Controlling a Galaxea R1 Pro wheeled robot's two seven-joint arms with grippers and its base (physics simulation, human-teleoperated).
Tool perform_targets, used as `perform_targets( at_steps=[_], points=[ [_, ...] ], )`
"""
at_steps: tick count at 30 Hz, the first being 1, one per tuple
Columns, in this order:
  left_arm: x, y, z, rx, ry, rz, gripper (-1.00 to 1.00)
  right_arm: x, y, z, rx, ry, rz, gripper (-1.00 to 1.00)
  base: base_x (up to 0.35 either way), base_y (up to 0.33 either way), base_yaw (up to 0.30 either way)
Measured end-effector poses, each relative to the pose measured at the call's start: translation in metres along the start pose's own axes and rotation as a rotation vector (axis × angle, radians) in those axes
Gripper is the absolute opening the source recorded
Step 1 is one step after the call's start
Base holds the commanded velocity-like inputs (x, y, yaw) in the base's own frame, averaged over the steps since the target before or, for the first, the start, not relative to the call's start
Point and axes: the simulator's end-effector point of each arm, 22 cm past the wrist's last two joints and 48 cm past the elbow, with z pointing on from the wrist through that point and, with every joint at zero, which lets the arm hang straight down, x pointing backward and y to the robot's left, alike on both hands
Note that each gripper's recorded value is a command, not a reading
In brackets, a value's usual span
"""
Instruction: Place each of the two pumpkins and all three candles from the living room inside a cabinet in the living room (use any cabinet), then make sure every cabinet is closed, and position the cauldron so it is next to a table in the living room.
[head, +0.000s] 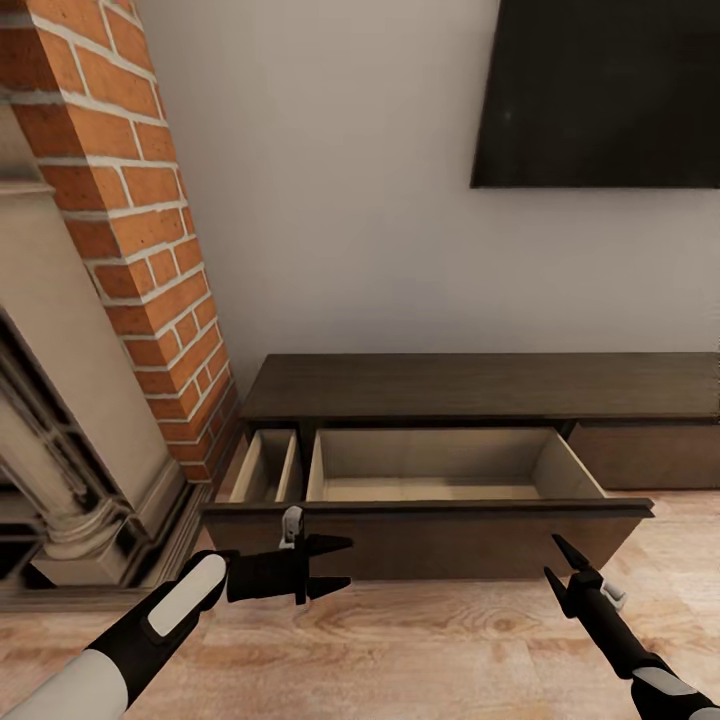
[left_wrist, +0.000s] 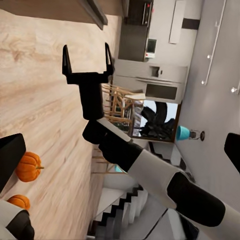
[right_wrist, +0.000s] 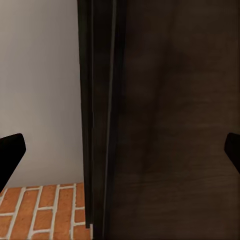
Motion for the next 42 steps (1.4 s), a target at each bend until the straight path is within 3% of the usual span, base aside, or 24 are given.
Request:
perform_targets(
  at_steps=[4, 9, 16, 20, 29, 35, 42],
  points=[
    [0.002, -0.008, 0.001, 0.005, 0.002, 0.015, 1.00, -0.001, 0.005, 0.000, -0.002, -0.001, 0.001, 1.00, -0.080, 0.000, 0.000],
    [0.003, -0.017, 0.000, 0.006, 0.000, 0.035, 1.00, 0.008, -0.015, -0.029, 0.038, 0.020, 0.039, 1.00, -0.117, 0.000, 0.000],
    [0.004, -0.030, -0.003, 0.009, -0.002, 0.064, 1.00, -0.003, -0.021, -0.048, 0.067, 0.000, 0.028, 1.00, -0.007, 0.000, 0.000],
    [0.006, -0.039, -0.002, 0.013, -0.002, 0.080, 1.00, 0.005, -0.024, -0.055, 0.084, 0.038, 0.005, 1.00, 0.000, 0.000, 0.000],
    [0.009, -0.056, -0.002, 0.021, -0.003, 0.115, 1.00, 0.003, -0.018, -0.061, 0.095, 0.052, -0.014, 1.00, 0.000, 0.000, 0.000],
    [0.012, -0.068, -0.003, 0.027, -0.003, 0.141, 1.00, 0.019, -0.023, -0.069, 0.121, 0.125, -0.071, 1.00, 0.000, 0.000, 0.000],
    [0.014, -0.080, -0.006, 0.027, -0.007, 0.169, 1.00, 0.019, -0.025, -0.081, 0.126, 0.120, -0.104, 1.00, -0.126, 0.000, 0.000]
  ],
)
